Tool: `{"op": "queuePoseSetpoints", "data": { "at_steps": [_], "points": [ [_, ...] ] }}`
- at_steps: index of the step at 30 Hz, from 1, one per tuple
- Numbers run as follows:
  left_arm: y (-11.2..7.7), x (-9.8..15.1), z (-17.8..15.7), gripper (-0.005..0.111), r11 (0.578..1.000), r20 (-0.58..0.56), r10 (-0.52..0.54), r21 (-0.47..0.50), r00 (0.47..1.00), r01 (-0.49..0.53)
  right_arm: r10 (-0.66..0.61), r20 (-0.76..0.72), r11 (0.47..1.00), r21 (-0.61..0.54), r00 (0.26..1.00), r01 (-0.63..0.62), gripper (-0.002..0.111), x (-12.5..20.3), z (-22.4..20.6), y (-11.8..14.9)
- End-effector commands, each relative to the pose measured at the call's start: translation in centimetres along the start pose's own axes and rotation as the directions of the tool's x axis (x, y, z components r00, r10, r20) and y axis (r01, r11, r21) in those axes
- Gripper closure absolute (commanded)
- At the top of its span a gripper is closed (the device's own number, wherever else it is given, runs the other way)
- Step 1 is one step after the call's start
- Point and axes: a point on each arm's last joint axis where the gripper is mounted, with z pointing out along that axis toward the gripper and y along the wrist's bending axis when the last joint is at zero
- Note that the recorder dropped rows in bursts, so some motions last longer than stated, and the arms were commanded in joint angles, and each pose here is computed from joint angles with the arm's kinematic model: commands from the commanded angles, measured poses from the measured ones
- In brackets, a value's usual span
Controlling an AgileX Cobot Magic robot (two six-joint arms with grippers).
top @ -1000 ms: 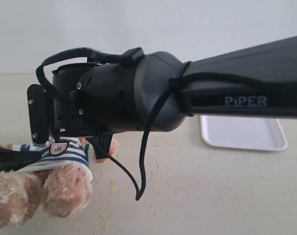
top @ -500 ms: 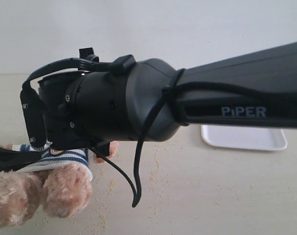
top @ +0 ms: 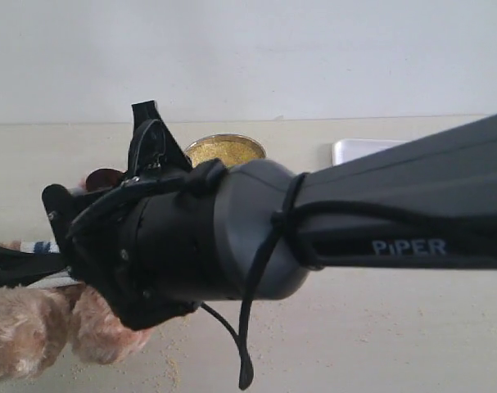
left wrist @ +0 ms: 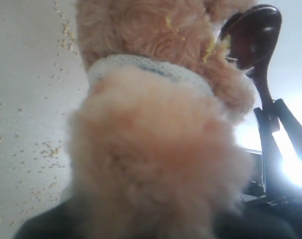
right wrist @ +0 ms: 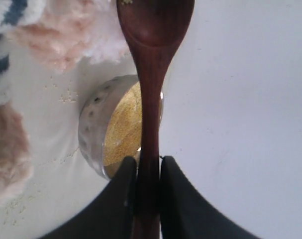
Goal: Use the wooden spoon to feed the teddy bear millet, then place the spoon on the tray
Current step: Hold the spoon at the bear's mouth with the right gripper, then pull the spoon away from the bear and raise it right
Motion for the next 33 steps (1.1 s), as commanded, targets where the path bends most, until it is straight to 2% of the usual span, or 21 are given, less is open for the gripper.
{"op": "queuePoseSetpoints", "data": {
  "at_steps": [1, 3, 11, 17, 26, 31, 33],
  "points": [
    [-0.4, 0.0, 0.1, 0.102, 0.999, -0.01, -0.002, 0.04, 1.0, 0.003, -0.017, 0.039, 0.997, 0.077, 0.999, 0.014, 0.109, -1.0, -1.2, 0.4],
    [-0.4, 0.0, 0.1, 0.102, 0.999, -0.01, -0.002, 0.04, 1.0, 0.003, 0.015, 0.029, 0.995, 0.101, 0.999, -0.018, 0.109, -0.9, -1.3, 0.2],
    [-0.4, 0.0, 0.1, 0.102, 0.999, -0.01, -0.004, 0.04, 1.0, 0.005, -0.002, 0.008, 0.988, 0.156, 1.0, 0.001, 0.109, -0.8, -1.5, -0.2],
    [-0.4, 0.0, 0.1, 0.102, 0.999, -0.01, -0.008, 0.04, 1.0, 0.008, 0.101, -0.022, 0.994, 0.037, 0.995, -0.1, 0.109, -0.5, -1.4, 0.9],
    [-0.4, 0.0, 0.1, 0.102, 0.999, -0.008, -0.01, 0.04, 1.0, 0.011, 0.125, -0.048, 0.991, 0.051, 0.991, -0.123, 0.109, -0.1, -1.7, 0.4],
    [-0.4, -0.1, 0.1, 0.102, 0.999, -0.004, -0.014, 0.041, 1.0, 0.015, 0.268, -0.011, 0.963, 0.021, 0.963, -0.268, 0.109, 1.0, -2.7, -1.5],
    [-0.4, -0.1, 0.1, 0.102, 0.999, -0.002, -0.015, 0.041, 1.0, 0.015, 0.373, 0.029, 0.928, -0.018, 0.927, -0.372, 0.109, 2.2, -3.9, -3.4]
  ]
}}
